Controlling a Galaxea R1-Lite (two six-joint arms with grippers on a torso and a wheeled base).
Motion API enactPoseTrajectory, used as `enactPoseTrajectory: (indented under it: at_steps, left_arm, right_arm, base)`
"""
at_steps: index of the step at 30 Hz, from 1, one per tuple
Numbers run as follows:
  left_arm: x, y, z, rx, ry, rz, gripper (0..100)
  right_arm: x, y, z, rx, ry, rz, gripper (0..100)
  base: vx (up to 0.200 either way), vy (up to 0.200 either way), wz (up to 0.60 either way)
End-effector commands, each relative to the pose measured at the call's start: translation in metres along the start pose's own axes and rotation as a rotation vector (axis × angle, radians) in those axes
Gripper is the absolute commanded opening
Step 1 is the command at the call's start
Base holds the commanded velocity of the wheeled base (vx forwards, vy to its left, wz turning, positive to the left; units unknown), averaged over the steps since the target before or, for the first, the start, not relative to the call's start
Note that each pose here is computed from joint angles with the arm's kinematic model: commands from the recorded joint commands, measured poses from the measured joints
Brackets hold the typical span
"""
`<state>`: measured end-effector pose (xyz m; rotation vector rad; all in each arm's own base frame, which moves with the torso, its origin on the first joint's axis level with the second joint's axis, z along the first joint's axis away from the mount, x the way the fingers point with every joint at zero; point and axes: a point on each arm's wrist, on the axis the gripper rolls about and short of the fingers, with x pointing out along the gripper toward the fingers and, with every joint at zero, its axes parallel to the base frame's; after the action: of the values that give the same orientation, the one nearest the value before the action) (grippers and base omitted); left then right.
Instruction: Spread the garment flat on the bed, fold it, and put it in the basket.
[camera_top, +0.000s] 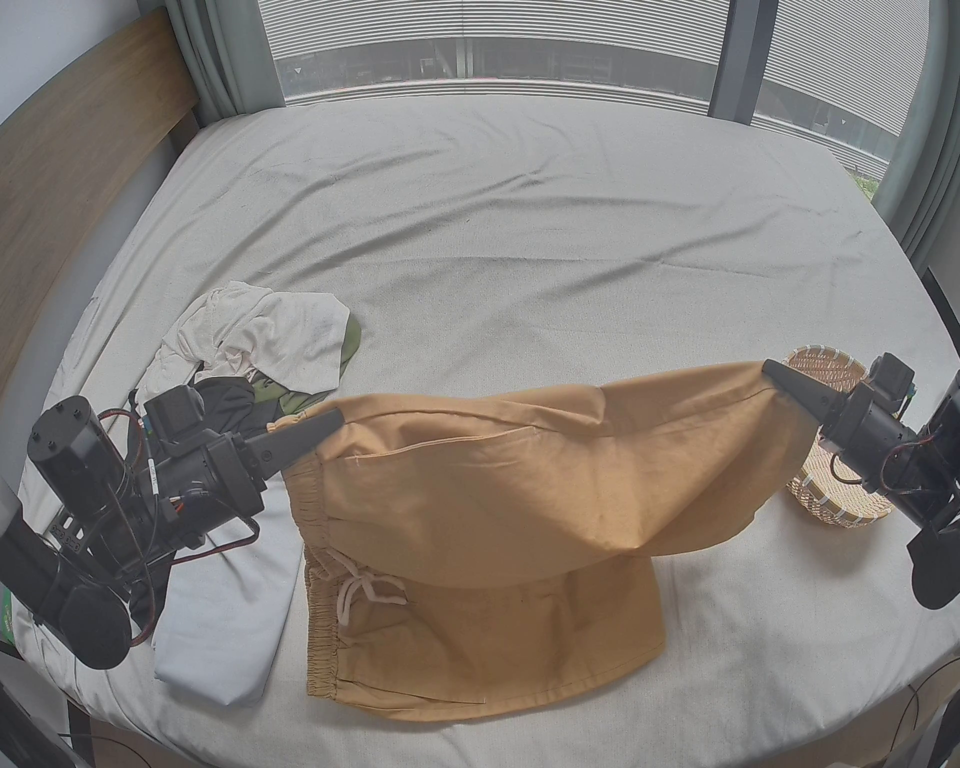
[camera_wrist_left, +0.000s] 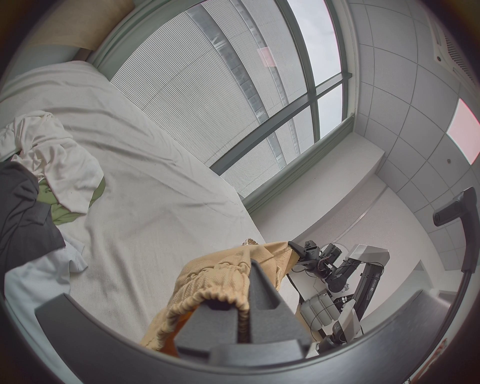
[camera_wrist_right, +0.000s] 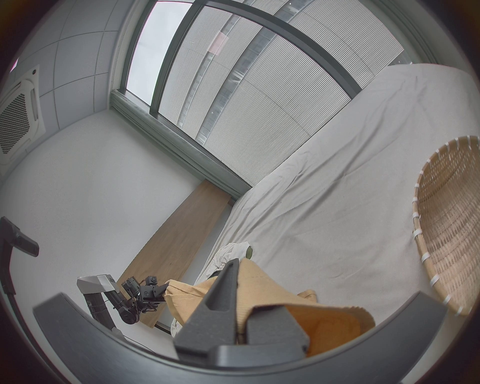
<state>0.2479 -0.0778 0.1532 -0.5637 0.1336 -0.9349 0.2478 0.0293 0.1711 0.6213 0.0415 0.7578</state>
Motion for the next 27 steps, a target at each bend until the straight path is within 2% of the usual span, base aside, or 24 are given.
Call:
enactPoseTrajectory:
  at_steps: [1,11,27]
  left_arm:
    - [-0.001,-0.007,0.009,0.008,-0.031,-0.02,0]
    - [-0.006,-0.018,0.017,0.025,-0.057,-0.044,0]
    - [-0.01,-0.03,0.024,0.059,-0.084,-0.072,0]
  right_arm:
    - [-0.007,-0.001,0.011,-0.027,-0.03,-0.008,0]
    - [-0.017,-0.007,0.025,-0.053,-0.046,-0.013,0]
    - [-0.024,0.001,0.035,-0.064,-0.058,0.015,0]
  base:
    - [0.0,0.0,0.0]
    - [0.0,0.0,0.0]
    - [0.0,0.0,0.0]
